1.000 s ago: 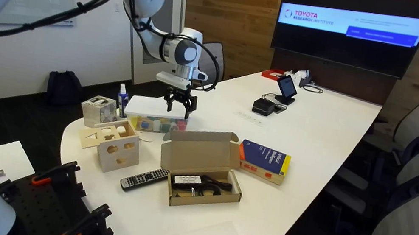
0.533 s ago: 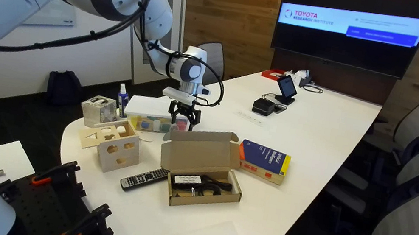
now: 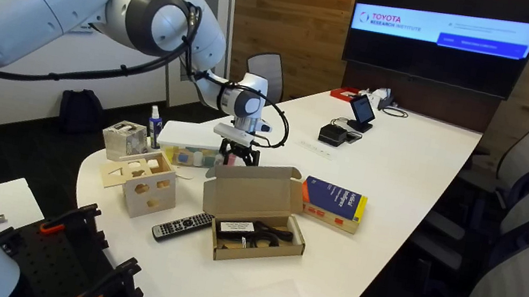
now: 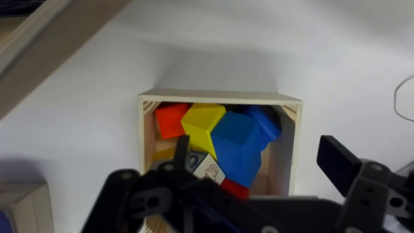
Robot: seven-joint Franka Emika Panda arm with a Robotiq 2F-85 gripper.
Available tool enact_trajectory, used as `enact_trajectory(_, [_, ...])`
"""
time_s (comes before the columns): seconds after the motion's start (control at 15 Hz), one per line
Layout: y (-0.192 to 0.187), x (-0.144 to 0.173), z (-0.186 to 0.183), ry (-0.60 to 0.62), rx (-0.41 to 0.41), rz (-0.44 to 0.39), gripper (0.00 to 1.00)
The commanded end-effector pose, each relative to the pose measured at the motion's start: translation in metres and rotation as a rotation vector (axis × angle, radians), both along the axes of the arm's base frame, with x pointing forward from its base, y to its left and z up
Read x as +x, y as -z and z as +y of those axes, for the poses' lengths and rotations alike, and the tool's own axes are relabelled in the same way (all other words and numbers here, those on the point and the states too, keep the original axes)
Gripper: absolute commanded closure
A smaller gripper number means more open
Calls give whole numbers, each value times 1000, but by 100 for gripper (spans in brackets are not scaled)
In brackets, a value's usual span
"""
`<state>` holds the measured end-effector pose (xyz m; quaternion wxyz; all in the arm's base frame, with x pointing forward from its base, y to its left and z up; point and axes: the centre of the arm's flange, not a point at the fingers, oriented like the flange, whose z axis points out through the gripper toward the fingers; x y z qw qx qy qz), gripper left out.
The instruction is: Put the blue block inside the shape sorter though the square opening
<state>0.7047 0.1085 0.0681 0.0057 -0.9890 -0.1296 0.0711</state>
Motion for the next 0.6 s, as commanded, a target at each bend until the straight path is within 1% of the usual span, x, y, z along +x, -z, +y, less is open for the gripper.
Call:
enact_trajectory(0.0, [17, 16, -2, -6, 23, 13, 0])
enact_trajectory(0.2, [29, 17, -2, 3, 26, 20, 0])
enact_trajectory(0.53, [31, 23, 1, 1, 26, 13, 0])
